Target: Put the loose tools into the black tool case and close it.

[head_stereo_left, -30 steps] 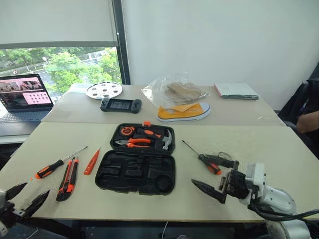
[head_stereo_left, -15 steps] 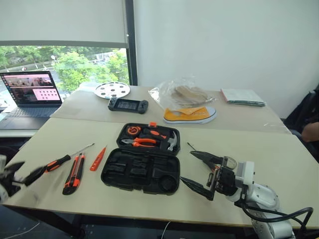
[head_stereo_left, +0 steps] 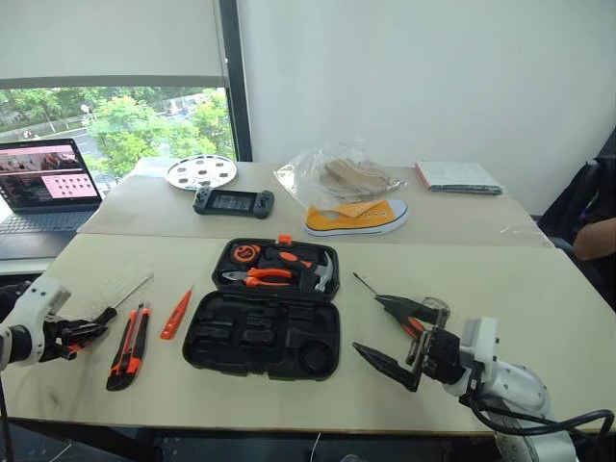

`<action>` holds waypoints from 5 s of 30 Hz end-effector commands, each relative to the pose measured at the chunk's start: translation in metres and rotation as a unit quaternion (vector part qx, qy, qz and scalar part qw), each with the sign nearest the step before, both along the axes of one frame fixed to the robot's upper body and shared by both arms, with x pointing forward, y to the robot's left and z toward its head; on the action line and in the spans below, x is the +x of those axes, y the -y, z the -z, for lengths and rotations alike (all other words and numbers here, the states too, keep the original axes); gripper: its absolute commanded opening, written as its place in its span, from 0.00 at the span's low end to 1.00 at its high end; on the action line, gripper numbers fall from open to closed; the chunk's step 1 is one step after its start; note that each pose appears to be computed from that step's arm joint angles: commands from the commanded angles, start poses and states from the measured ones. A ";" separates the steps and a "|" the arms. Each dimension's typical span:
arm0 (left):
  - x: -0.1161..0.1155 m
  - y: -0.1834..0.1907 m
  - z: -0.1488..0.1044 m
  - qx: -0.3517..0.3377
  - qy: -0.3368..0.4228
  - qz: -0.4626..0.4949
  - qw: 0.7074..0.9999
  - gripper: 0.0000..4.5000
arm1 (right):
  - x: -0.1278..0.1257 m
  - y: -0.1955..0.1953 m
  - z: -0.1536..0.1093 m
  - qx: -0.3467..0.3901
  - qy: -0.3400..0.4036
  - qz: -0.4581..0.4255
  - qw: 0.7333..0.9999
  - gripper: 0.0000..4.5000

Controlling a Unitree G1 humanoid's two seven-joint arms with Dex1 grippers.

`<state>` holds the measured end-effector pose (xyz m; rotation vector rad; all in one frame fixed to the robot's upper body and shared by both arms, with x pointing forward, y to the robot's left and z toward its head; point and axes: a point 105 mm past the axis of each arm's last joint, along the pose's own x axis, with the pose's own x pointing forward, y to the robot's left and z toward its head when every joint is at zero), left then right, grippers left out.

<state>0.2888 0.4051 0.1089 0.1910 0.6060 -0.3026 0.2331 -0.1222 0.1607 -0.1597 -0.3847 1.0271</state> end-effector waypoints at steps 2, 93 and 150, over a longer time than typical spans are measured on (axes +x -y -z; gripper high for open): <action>0.026 0.011 -0.061 -0.002 0.177 0.051 0.983 0.20 | -0.005 0.001 -0.010 -0.003 0.023 0.004 1.000 1.00; 0.001 0.149 -0.042 -0.052 0.216 0.415 0.882 0.86 | -0.054 0.129 0.055 -0.104 -0.146 0.270 0.946 1.00; -0.052 0.169 -0.017 -0.106 0.212 0.373 0.897 1.00 | 0.099 -0.090 0.018 -0.461 -0.159 -0.059 0.871 0.22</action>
